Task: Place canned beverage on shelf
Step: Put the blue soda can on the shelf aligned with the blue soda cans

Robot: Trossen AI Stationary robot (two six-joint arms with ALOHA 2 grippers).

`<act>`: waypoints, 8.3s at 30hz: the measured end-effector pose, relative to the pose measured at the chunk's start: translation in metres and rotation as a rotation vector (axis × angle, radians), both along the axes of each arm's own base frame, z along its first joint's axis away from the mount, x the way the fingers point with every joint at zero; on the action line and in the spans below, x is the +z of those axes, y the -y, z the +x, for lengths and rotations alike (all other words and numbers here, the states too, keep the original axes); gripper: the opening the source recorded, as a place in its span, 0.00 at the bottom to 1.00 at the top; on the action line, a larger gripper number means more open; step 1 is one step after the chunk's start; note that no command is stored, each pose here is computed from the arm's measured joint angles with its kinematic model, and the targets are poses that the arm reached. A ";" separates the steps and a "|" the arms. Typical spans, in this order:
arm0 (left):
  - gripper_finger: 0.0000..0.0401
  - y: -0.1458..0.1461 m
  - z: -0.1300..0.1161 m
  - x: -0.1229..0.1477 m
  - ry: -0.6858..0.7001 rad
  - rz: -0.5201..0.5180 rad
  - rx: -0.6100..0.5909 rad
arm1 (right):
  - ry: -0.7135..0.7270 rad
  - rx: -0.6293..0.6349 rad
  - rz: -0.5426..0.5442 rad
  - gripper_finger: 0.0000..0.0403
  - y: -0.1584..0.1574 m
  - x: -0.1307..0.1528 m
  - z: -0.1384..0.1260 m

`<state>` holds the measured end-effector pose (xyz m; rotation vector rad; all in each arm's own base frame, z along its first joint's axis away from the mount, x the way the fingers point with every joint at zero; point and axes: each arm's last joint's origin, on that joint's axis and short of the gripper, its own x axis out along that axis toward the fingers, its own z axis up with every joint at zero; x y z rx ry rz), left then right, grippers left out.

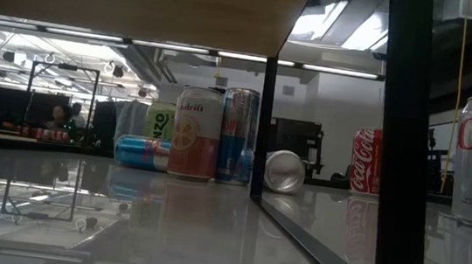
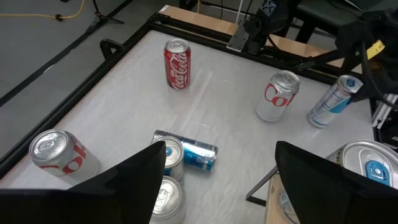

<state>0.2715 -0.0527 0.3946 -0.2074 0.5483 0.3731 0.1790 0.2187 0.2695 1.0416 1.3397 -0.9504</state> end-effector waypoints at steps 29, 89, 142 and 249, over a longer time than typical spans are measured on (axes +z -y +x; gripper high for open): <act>0.73 0.000 0.000 0.000 0.004 -0.009 0.007 | 0.365 1.011 -0.025 0.92 0.026 0.054 -0.022; 0.73 0.000 0.000 0.000 0.018 -0.047 0.033 | 0.140 1.351 -0.323 0.92 -0.021 0.016 -0.032; 0.73 0.000 0.000 0.000 0.018 -0.048 0.033 | 0.273 1.192 -0.176 0.53 -0.027 -0.006 -0.010; 0.73 0.174 0.047 -0.120 -0.120 -0.398 -0.081 | 0.732 1.123 -0.379 0.56 -0.007 0.104 0.150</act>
